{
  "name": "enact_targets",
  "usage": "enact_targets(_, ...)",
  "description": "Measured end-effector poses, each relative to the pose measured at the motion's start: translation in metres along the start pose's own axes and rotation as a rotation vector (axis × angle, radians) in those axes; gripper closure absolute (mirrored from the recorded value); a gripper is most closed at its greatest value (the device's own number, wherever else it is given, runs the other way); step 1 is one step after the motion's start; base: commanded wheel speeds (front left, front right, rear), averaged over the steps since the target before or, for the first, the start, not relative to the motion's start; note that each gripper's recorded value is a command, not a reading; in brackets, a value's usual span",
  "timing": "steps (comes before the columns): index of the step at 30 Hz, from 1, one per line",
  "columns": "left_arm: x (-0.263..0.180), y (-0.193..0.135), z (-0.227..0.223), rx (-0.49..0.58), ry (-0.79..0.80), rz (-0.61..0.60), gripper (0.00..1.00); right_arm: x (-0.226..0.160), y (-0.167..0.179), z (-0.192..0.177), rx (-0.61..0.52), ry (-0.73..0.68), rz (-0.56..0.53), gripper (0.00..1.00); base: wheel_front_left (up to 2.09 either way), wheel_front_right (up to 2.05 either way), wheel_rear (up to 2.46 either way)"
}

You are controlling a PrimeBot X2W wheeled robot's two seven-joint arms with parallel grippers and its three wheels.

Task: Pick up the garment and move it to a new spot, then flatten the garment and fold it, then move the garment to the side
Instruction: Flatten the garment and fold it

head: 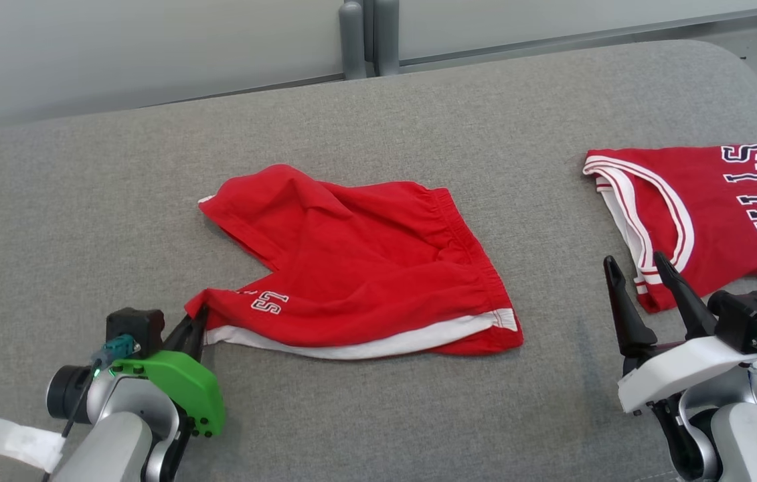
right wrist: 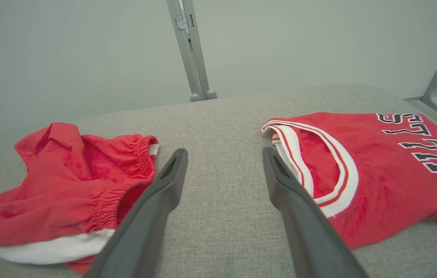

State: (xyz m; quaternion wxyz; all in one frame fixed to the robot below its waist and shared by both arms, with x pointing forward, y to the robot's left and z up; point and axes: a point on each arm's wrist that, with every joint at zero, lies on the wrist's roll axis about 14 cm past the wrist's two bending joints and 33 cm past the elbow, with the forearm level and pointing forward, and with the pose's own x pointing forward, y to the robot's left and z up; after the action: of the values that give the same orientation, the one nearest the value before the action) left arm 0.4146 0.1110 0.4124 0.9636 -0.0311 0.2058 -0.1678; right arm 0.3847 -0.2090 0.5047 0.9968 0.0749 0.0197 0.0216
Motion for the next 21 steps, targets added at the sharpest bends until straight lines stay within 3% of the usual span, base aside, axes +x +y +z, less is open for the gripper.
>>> enact_targets(6,0.022,0.005,-0.003,0.01,0.041,0.001,1.0,0.006,0.002,-0.005,0.003,0.01,0.004,0.0,0.0,0.0,0.0)
enact_targets(7,0.025,0.007,-0.005,0.012,0.054,0.007,0.8,0.007,0.003,-0.006,0.005,0.014,0.005,0.0,0.0,0.0,0.0)
enact_targets(8,0.027,0.01,-0.007,0.014,0.067,0.014,0.8,0.008,0.003,-0.007,0.005,0.013,0.005,0.0,0.0,0.0,0.0)
enact_targets(9,0.029,0.011,-0.009,0.017,0.076,0.016,0.59,0.009,0.003,-0.006,0.005,0.009,0.006,0.0,0.0,0.0,0.0)
enact_targets(10,0.03,0.012,-0.01,0.017,0.082,0.016,0.18,0.01,0.003,-0.007,0.005,0.012,0.006,0.0,0.0,0.0,0.0)
enact_targets(11,0.032,0.013,-0.009,0.02,0.076,0.021,0.0,0.01,0.003,-0.008,0.005,0.014,0.006,0.0,0.0,0.0,0.0)
enact_targets(21,0.024,0.034,0.014,0.025,-0.073,0.088,0.0,0.017,0.007,-0.001,-0.004,-0.021,0.021,0.0,0.0,0.0,0.0)
